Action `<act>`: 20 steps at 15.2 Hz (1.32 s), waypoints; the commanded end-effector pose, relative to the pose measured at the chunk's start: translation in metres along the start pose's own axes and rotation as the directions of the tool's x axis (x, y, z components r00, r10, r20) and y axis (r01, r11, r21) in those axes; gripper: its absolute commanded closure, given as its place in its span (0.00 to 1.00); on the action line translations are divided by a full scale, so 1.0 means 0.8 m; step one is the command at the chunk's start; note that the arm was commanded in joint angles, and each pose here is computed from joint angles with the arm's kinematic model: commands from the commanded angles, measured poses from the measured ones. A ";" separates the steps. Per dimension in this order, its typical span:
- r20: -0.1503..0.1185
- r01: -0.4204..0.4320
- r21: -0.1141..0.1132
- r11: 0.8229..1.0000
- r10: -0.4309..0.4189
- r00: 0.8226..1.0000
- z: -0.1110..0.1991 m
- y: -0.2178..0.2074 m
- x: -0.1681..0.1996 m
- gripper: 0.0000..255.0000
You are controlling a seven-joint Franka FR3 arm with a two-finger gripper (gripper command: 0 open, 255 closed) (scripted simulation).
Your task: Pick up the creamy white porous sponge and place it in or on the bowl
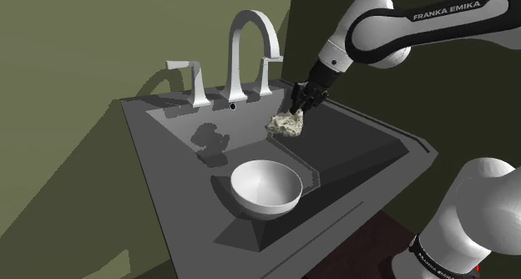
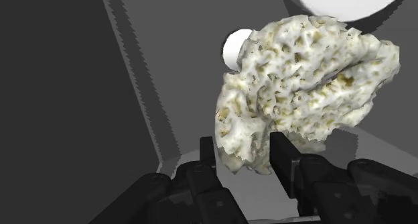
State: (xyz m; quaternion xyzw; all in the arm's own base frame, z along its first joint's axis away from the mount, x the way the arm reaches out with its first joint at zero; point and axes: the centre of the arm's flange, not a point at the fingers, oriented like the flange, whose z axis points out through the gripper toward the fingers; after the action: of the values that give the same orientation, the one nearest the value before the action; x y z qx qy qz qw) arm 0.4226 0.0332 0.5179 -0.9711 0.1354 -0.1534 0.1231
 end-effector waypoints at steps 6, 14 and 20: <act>0.000 -0.001 0.000 1.000 0.001 1.000 -0.005 -0.083 -0.076 1.00; 0.000 -0.001 0.000 1.000 0.001 1.000 -0.006 -0.164 -0.155 1.00; 0.000 -0.001 0.000 1.000 0.001 1.000 0.030 -0.153 -0.165 1.00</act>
State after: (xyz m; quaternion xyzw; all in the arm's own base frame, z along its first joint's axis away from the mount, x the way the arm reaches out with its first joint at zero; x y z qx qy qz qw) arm 0.3384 0.1924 0.4996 -0.9711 0.1359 -0.1530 0.1229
